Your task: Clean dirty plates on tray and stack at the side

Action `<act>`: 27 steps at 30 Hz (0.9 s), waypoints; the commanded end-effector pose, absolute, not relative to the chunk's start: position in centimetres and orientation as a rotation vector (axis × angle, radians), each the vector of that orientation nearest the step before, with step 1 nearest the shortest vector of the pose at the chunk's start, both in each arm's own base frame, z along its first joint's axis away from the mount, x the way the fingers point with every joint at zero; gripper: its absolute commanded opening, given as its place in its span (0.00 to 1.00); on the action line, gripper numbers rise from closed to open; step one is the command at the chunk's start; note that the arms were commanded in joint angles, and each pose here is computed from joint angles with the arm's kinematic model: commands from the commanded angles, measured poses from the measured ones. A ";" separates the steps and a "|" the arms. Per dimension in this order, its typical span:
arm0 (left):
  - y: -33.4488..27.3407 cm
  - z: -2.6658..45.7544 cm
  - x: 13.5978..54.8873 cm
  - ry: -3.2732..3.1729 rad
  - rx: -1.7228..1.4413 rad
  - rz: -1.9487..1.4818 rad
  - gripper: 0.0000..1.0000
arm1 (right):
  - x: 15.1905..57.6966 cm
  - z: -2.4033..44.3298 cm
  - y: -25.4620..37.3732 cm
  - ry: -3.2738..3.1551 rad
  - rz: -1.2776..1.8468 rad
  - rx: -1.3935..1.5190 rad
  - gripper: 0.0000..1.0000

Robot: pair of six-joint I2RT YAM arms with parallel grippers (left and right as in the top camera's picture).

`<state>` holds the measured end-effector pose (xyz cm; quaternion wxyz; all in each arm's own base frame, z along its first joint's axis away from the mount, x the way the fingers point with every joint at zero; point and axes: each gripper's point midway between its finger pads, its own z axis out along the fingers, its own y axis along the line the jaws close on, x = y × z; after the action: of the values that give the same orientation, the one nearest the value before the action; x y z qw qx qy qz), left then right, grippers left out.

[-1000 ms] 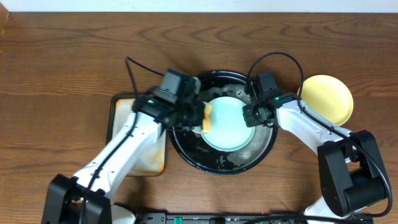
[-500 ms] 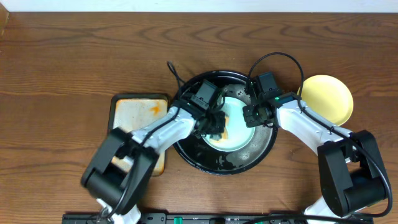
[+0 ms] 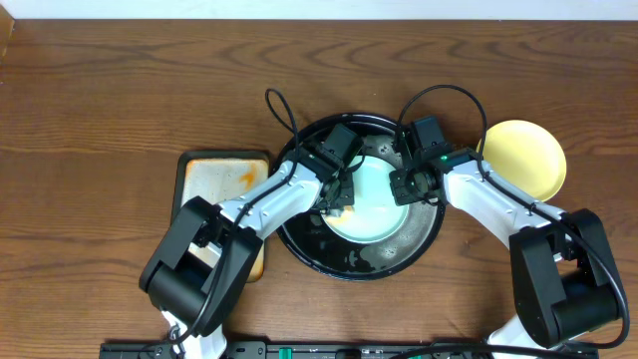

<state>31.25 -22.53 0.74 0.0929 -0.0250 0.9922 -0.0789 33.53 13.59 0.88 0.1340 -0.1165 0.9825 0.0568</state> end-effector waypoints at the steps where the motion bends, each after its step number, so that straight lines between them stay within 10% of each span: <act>1: -18.2 -0.2 32.6 2.886 -0.067 0.111 0.08 | 33.8 1.5 12.9 2.836 0.113 -0.308 0.01; 27: -15.8 9.5 34.2 2.862 -0.063 0.268 0.08 | 34.2 2.3 11.5 2.813 -0.004 -0.307 0.01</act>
<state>33.57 -17.29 6.86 0.1098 -0.0105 0.9899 0.0890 33.13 13.25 1.05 0.1292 -0.1099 0.9846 0.0430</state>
